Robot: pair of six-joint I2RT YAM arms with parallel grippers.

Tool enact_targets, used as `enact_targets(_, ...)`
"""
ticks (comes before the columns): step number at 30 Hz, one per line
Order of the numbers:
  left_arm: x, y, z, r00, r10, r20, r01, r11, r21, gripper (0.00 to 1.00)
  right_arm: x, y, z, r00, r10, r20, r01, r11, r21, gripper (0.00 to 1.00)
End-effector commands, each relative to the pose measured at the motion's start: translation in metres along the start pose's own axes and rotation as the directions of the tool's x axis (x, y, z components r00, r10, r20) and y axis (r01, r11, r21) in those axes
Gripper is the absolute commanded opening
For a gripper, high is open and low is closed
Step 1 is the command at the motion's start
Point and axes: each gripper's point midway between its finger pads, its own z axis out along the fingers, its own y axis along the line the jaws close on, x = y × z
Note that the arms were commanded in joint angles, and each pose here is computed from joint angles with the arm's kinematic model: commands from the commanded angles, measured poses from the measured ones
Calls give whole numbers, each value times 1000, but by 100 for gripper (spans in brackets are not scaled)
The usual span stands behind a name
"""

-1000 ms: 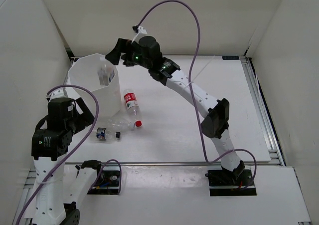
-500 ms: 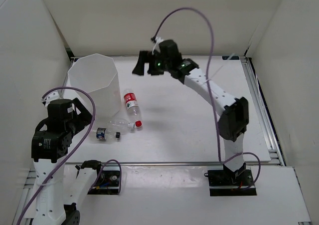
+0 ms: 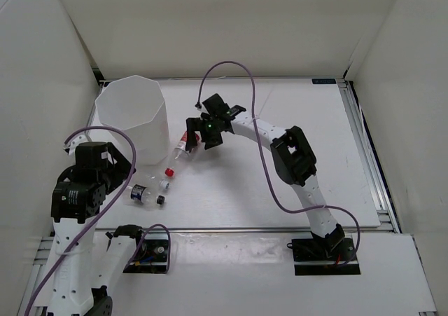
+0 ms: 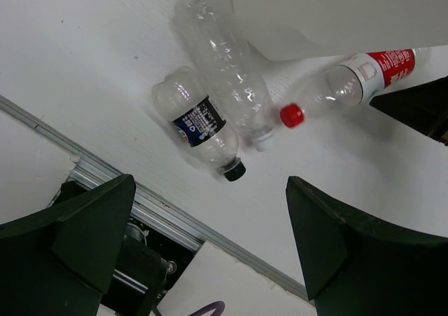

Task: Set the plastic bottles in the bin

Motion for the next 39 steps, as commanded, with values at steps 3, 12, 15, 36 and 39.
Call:
enact_targets(3,18,10,-3,998,-8,-62,6,1000,-25,100,-17,17,8,1000,11,24,-9,996,-89,100)
enact_targets(12,27,7,-4,996,-8,-88,9,1000,6,100,-13,16,19,987,161,-1,-160,979,-127,100)
enact_targets(15,35,7,-2,994,-5,-111,7,1000,16,100,-19,20,18,957,290,-19,-290,943,-162,100)
enact_targets(36,73,12,15,972,-88,-218,85,996,-22,100,-7,-16,16,833,530,-158,-550,826,-125,47)
enact_targets(39,81,15,21,963,-120,-240,110,992,-54,100,-11,-6,-20,869,478,-126,-494,854,-163,38)
